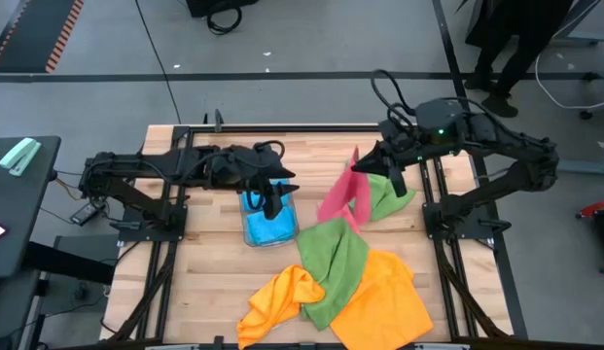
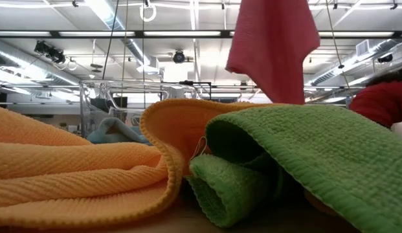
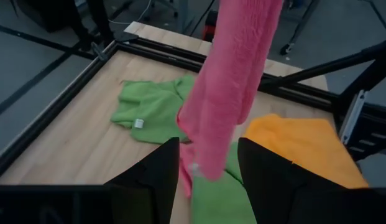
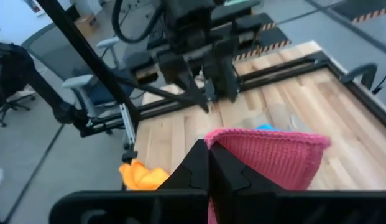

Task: Fold microfiber towels
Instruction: Fold the top pink towel

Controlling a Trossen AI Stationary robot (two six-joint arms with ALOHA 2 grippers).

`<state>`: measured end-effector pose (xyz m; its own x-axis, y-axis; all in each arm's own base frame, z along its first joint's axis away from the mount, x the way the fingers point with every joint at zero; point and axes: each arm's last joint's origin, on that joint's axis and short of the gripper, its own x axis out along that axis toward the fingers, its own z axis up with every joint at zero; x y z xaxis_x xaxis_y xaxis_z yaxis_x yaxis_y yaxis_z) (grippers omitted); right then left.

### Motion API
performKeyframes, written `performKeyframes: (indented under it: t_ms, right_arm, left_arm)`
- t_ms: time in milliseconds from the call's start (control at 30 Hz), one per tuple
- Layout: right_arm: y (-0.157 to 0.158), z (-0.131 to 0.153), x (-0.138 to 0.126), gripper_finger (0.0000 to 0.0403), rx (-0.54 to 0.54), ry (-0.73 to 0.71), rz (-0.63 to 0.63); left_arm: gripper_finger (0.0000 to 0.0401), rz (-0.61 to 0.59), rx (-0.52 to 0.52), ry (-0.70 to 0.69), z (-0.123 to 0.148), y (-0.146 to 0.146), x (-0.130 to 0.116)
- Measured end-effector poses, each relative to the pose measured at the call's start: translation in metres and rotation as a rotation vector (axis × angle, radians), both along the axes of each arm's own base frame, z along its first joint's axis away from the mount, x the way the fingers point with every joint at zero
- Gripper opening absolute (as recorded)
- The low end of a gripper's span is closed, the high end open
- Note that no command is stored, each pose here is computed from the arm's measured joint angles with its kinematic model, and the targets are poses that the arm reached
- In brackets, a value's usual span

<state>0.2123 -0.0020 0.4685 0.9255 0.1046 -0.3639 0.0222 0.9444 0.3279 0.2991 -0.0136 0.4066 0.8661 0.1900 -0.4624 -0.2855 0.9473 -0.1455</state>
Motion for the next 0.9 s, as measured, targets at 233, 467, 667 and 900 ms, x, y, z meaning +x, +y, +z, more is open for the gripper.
performKeyframes:
  t_ms: [233,467,667,900]
  right_arm:
    - [0.002,0.016,0.017,0.0004,-0.061,-0.008,-0.013]
    - [0.002,0.034,0.026,0.0004,-0.098,-0.04,0.0]
    - [-0.003,0.048,0.024,0.0004,-0.112,-0.021,-0.018]
    - [-0.004,0.051,0.024,0.0004,-0.116,-0.023,-0.032]
  left_arm:
    - [0.018,-0.012,-0.004,-0.014,0.001,-0.004,0.0]
    - [0.0204,-0.012,-0.002,0.012,-0.003,-0.004,0.002]
    - [0.0218,0.002,0.009,0.021,-0.004,-0.004,0.002]
    - [0.0253,-0.004,0.038,0.077,-0.02,-0.007,0.019]
